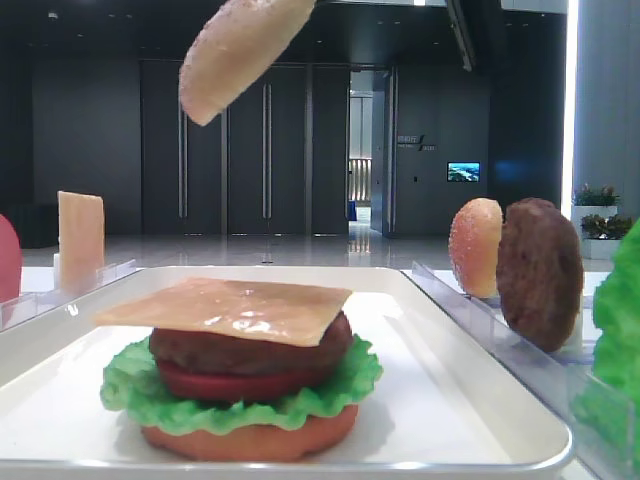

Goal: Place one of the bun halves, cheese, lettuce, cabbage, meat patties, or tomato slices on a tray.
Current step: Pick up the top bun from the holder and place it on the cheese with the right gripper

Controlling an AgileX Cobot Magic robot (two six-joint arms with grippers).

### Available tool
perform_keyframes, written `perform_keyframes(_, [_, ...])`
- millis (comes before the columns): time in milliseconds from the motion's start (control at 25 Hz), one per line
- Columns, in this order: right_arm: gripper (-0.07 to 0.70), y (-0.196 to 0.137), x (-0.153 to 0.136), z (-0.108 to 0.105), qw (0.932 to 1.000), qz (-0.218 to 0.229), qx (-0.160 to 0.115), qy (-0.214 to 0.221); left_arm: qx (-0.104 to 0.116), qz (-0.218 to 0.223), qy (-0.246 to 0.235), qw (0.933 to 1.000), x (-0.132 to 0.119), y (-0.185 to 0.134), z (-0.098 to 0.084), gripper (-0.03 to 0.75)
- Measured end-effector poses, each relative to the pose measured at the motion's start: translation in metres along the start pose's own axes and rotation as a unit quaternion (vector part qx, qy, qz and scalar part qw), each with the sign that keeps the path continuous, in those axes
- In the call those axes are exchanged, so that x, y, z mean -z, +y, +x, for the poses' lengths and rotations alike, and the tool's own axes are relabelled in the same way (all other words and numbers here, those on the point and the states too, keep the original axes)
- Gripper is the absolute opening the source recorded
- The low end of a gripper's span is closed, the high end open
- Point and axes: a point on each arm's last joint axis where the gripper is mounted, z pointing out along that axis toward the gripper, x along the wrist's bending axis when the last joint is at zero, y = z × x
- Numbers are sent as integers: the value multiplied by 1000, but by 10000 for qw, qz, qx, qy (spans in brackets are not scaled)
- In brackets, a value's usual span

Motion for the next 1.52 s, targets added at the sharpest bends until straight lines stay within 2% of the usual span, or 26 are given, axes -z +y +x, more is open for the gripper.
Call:
perform_keyframes(280, [109, -30, -5, -24, 9992, -178, -315, 158, 0, 0, 0, 10000, 0, 0, 0, 0])
perform_keyframes(520, [109, -42, -6, -34, 9985, -253, -461, 152, 0, 0, 0, 10000, 0, 0, 0, 0])
perform_keyframes(840, [109, -44, -13, -42, 9987, -116, -411, 281, 2, 0, -4, 10000, 0, 0, 0, 0])
perform_keyframes(1240, [109, -51, -17, -44, 9984, -271, -308, 395, 2, 0, -4, 10000, 0, 0, 0, 0])
perform_keyframes(1520, [109, -55, -27, -59, 9979, -86, -509, 400, 2, 0, -4, 10000, 0, 0, 0, 0])
